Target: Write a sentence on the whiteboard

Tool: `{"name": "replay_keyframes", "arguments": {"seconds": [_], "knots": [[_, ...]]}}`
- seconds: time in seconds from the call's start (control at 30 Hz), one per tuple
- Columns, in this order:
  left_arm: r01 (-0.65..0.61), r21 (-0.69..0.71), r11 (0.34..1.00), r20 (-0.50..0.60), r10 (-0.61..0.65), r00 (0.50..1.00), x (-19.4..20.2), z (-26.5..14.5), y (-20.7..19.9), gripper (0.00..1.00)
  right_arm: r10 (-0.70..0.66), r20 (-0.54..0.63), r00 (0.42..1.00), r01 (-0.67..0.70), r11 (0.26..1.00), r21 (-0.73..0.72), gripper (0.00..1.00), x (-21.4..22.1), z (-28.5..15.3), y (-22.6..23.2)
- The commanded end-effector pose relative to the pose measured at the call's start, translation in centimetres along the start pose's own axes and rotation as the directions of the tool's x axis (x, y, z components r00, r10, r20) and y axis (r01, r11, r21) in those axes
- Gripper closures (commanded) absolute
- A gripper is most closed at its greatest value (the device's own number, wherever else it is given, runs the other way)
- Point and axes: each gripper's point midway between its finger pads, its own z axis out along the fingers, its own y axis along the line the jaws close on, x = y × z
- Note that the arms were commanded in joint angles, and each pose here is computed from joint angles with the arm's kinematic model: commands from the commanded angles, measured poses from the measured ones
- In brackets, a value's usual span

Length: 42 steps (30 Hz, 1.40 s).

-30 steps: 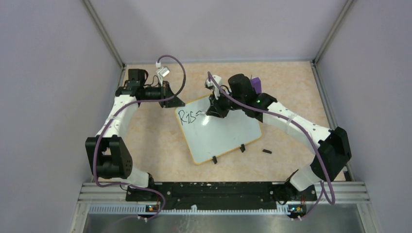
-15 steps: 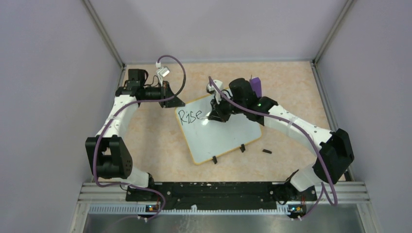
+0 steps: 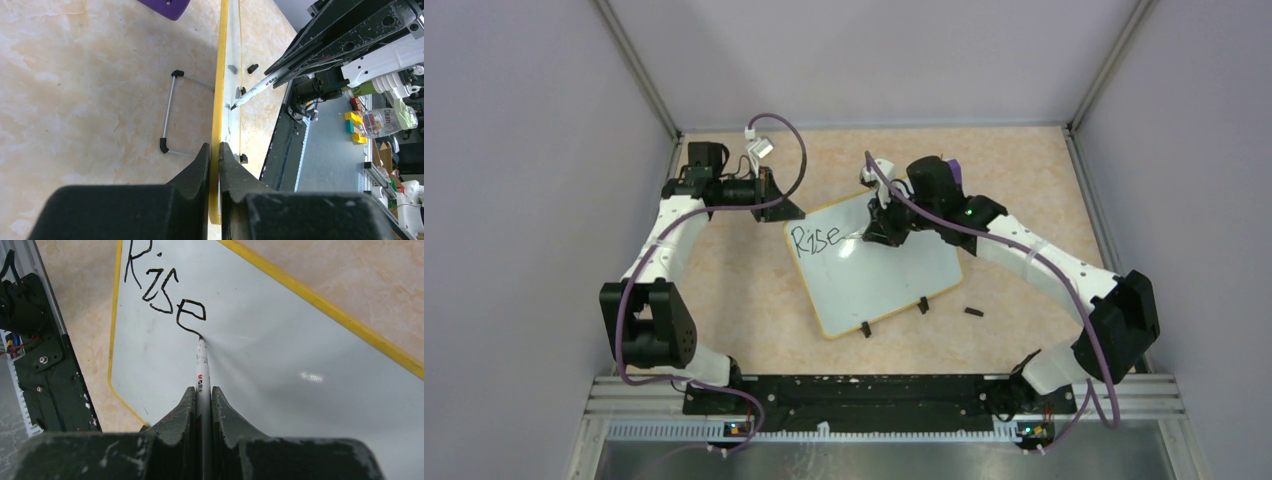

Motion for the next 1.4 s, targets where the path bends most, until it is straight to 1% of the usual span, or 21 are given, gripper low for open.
{"name": "replay_keyframes", "arguments": {"seconds": [0.0,0.13,0.33,0.63,0.93,1.2,1.37], "knots": [[0.010,-0.008,1.000,-0.006,-0.010,1.000,0.4,-0.1,-0.3,1.00,-0.040,0.043,0.998,0.038,0.998,0.053,1.00,-1.5,-1.5,-0.9],[0.013,-0.010,1.000,-0.007,-0.013,1.000,0.5,-0.1,-0.3,1.00,-0.048,0.079,0.996,0.045,0.998,0.040,1.00,-2.8,-2.5,-0.2],[0.014,-0.009,1.000,-0.007,-0.014,1.000,0.5,-0.1,-0.2,1.00,-0.055,0.083,0.995,0.051,0.998,0.048,1.00,-3.1,-2.8,-0.3],[0.010,-0.012,1.000,-0.006,-0.010,1.000,0.4,-0.1,-0.4,1.00,-0.053,0.054,0.997,0.048,0.995,0.091,1.00,-2.3,-1.6,-1.6],[0.014,-0.009,1.000,-0.008,-0.014,1.000,0.5,-0.1,-0.3,1.00,-0.033,0.012,0.999,0.031,0.996,0.081,1.00,-0.2,-1.1,-1.5],[0.011,-0.014,1.000,-0.008,-0.011,1.000,0.5,-0.1,-0.2,1.00,-0.009,-0.002,1.000,0.009,1.000,0.015,1.00,1.1,-1.0,0.2],[0.011,-0.014,1.000,-0.008,-0.011,1.000,0.6,-0.1,-0.2,1.00,-0.012,0.041,0.999,0.014,0.998,-0.056,1.00,-0.1,-1.8,2.3]]}}
